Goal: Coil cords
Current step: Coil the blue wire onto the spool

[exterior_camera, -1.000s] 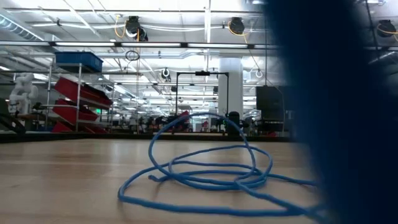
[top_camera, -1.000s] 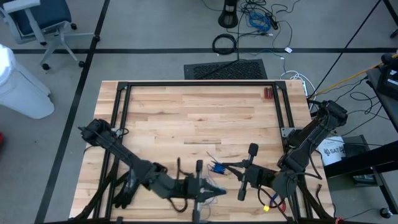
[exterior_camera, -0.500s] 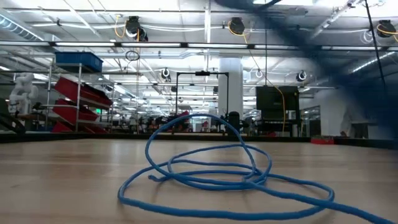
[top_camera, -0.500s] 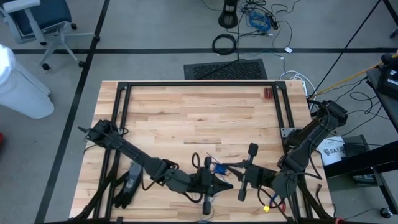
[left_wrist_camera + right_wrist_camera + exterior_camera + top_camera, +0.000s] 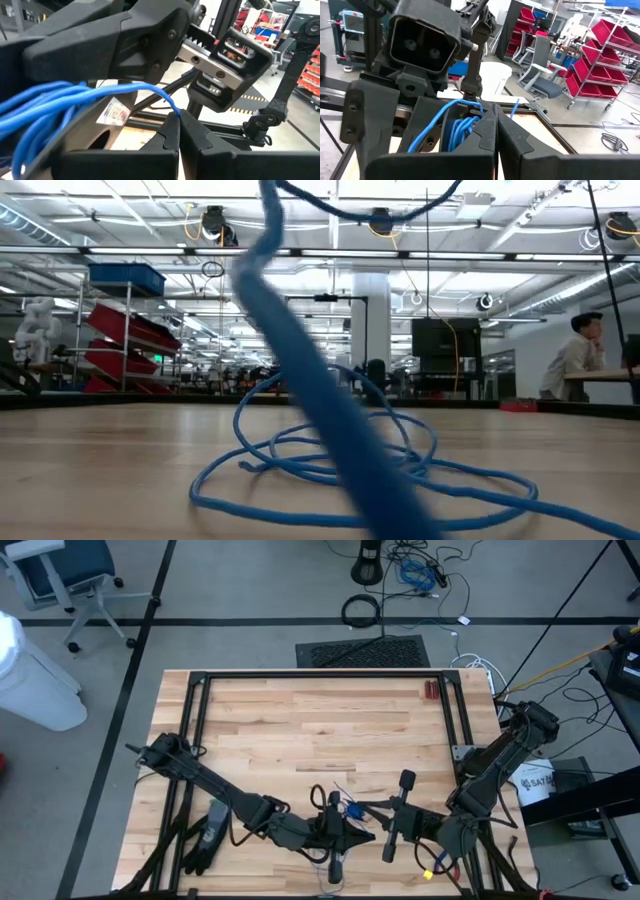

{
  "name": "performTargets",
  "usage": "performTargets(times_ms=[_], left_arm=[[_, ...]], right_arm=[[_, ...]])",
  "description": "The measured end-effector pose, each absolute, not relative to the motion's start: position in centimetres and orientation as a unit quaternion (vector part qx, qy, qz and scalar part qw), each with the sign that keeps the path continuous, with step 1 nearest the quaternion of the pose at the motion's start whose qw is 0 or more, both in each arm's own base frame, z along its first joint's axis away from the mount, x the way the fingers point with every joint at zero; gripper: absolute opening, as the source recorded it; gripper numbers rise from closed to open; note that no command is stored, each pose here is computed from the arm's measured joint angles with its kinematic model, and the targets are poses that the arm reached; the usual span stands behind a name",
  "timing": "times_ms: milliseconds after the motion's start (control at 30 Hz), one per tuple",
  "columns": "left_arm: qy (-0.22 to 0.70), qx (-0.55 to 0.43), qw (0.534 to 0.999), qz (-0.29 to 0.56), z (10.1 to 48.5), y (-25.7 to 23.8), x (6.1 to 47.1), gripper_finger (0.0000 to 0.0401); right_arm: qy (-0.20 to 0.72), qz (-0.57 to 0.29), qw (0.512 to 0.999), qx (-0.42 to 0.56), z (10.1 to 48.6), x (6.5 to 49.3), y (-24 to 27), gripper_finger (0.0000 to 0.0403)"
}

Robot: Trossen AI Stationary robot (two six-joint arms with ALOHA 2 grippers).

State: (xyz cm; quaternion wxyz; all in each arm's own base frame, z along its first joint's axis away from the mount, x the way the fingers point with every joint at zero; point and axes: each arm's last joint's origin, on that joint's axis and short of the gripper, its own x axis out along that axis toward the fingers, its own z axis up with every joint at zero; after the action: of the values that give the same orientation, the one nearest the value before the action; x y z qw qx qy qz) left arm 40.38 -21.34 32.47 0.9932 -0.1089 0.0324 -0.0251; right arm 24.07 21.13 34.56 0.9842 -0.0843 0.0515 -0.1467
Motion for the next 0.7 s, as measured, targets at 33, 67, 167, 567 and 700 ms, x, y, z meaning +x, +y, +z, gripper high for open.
performTargets(times_ms=[33,67,167,567,700], left_arm=[[0.030,-0.110,0.993,-0.024,32.7,-21.4,40.4,0.0000],[0.027,-0.110,0.993,-0.022,32.9,-21.3,40.4,0.0000],[0.021,-0.110,0.994,-0.017,33.3,-21.3,40.5,0.0000],[0.019,-0.102,0.994,-0.023,33.6,-22.1,40.1,0.0000],[0.006,-0.110,0.994,-0.020,34.0,-21.8,40.1,0.0000]], right_arm=[[0.052,-0.149,0.984,-0.084,34.5,24.1,21.1,0.0000],[0.051,-0.149,0.984,-0.083,34.6,24.1,21.1,0.0000],[0.050,-0.154,0.983,-0.081,34.6,24.2,21.1,0.0000],[0.058,-0.146,0.983,-0.096,34.2,24.4,21.2,0.0000],[0.062,-0.148,0.982,-0.101,34.0,24.4,21.1,0.0000]])
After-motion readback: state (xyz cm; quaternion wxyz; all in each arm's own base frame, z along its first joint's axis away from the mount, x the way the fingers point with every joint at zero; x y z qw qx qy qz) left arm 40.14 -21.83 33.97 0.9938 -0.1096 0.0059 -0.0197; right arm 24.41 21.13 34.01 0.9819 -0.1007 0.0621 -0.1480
